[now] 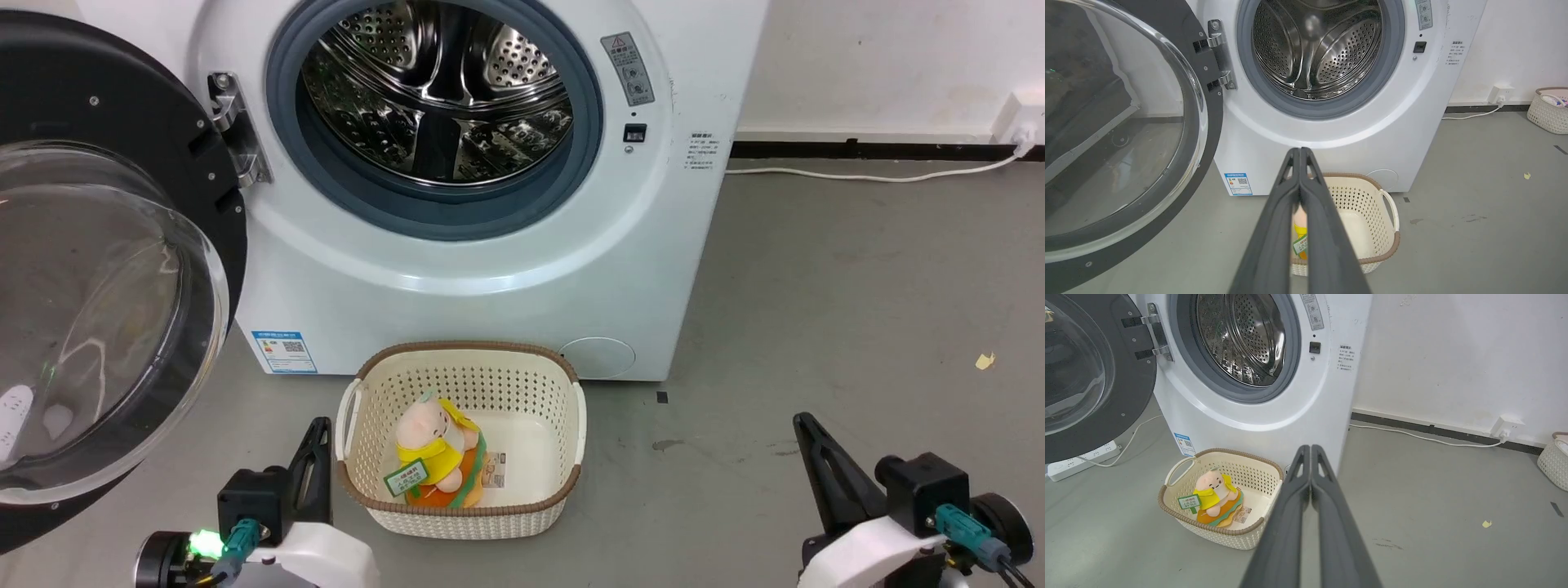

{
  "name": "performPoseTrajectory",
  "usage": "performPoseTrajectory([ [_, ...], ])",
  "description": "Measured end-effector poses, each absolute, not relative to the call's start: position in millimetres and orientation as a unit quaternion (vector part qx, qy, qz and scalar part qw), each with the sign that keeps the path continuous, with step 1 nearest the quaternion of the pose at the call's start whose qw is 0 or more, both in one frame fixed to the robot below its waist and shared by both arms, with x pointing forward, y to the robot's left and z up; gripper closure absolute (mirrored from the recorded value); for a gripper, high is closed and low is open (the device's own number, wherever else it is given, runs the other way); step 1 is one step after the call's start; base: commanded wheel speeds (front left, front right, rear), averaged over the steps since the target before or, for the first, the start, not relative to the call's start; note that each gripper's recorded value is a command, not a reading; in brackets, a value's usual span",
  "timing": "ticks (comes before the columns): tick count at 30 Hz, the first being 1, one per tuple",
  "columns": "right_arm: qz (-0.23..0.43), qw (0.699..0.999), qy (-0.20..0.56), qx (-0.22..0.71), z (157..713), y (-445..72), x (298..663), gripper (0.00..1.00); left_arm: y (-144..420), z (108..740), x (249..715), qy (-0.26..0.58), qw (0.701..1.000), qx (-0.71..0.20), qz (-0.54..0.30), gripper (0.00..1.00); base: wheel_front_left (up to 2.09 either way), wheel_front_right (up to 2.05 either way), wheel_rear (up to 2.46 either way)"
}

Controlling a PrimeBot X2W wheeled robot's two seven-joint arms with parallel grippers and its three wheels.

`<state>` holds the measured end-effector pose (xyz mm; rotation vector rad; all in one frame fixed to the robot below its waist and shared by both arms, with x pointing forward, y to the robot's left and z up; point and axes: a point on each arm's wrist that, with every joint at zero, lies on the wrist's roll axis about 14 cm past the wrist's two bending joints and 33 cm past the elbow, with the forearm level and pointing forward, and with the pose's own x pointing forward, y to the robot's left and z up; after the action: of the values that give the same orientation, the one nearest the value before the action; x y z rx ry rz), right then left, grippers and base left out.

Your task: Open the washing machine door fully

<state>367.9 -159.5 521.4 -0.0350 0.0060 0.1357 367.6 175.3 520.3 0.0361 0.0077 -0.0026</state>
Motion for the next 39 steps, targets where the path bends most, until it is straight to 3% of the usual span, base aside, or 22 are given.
performPoseTrajectory([
  [39,0.065,0.998,0.009,-0.023,521.7,-160.5,368.5,1.0,179.2,521.6,369.3,0.009,1.0,0.024,0.003,1.0,0.0,0.0,0.0],
])
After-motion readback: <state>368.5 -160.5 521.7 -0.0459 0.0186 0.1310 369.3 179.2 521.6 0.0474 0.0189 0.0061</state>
